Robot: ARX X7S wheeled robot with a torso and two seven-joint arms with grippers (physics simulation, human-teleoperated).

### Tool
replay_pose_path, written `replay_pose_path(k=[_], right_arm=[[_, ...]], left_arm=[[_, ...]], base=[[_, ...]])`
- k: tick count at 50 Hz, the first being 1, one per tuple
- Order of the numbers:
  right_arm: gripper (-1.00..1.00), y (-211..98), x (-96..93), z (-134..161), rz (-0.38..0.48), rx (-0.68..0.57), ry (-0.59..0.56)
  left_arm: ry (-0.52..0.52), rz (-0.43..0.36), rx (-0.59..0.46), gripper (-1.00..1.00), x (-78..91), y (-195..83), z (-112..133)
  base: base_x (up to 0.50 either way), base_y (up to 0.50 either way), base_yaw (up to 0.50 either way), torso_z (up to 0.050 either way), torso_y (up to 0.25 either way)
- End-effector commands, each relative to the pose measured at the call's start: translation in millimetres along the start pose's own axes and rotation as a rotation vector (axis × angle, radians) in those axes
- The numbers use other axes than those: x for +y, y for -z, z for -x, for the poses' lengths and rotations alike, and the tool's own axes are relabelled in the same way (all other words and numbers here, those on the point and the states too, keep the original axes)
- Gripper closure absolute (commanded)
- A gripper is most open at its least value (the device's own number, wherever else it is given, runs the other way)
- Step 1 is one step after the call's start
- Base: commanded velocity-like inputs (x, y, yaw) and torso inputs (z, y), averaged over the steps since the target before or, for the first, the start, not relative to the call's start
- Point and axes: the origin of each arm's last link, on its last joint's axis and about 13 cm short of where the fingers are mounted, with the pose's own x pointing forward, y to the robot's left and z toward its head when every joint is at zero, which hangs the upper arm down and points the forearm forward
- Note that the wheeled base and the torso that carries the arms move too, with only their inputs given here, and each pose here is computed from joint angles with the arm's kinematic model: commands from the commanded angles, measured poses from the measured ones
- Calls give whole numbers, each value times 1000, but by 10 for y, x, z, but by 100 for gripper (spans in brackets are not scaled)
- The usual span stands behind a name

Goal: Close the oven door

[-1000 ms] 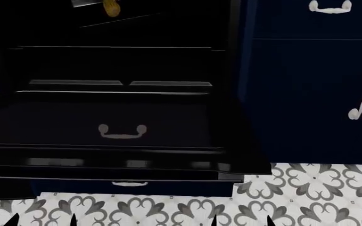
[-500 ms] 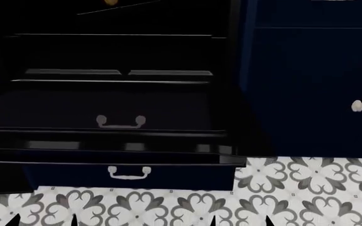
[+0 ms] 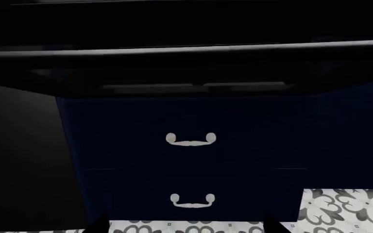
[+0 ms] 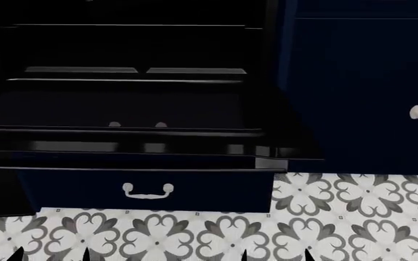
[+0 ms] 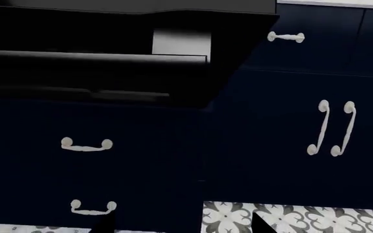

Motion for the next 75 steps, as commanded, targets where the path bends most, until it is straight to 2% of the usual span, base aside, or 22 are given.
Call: replay_pose_path(k=[1, 75], right_arm=[[-100, 6, 5, -1, 5, 3, -2], [-100, 10, 4, -3, 18, -7, 0]], left_arm=[[4, 10, 1, -100, 0, -3, 3], [0, 5, 8, -100, 2, 20, -9]], base=[[0, 0, 0, -50, 0], [0, 0, 0, -50, 0]])
